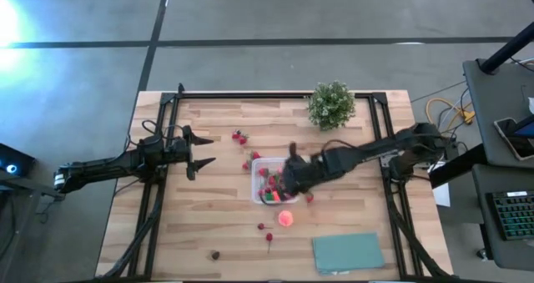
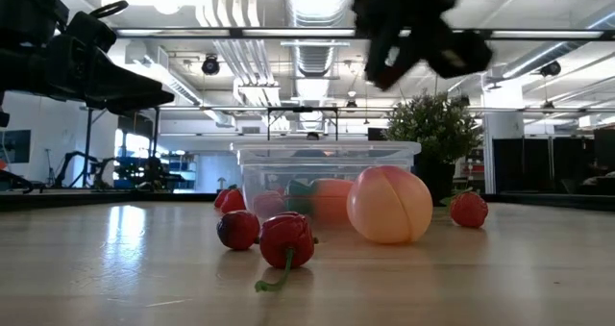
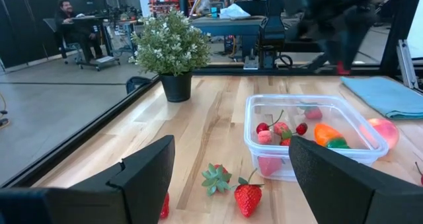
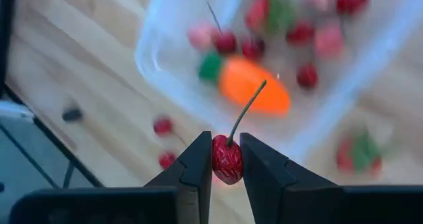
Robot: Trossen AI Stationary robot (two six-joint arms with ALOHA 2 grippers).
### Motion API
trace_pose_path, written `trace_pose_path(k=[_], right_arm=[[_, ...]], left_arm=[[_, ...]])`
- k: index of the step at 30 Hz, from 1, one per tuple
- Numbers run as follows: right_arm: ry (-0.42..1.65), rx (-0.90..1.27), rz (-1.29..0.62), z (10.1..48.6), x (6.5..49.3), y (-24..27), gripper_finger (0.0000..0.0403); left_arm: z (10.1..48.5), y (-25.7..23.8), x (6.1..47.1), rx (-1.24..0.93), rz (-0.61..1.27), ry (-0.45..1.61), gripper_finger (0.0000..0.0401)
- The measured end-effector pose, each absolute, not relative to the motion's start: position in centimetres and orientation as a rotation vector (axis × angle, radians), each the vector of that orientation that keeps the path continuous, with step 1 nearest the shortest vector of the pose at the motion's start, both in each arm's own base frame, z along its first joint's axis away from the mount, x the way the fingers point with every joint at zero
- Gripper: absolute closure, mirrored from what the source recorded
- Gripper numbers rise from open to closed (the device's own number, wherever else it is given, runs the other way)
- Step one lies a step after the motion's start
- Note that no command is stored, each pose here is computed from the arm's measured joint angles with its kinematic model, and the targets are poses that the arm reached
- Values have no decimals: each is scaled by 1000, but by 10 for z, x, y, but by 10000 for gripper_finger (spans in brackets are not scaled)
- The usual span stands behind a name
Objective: Pick and placing Produce into tupperware
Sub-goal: Put the cherry into the transparent bin, then put the strawberry into the transparent bin
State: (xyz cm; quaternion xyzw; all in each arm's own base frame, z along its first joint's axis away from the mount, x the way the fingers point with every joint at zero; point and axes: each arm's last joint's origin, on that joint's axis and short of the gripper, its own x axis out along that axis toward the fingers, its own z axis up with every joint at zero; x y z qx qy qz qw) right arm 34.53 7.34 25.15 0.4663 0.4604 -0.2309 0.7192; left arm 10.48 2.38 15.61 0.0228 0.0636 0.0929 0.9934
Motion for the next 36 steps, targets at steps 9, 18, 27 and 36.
trace_pose_path(k=[9, 18, 27, 36], right_arm=[[974, 918, -593, 237, 394, 7, 299], [1094, 792, -575, 245, 420, -2, 219], [1368, 751, -704, 263, 371, 14, 214], [1336, 1032, -893, 250, 313, 46, 216]], left_arm=[[156, 24, 105, 46, 186, 128, 118], [156, 24, 105, 46, 186, 126, 118], [156, 24, 105, 46, 186, 127, 118], [156, 24, 105, 46, 186, 127, 118]])
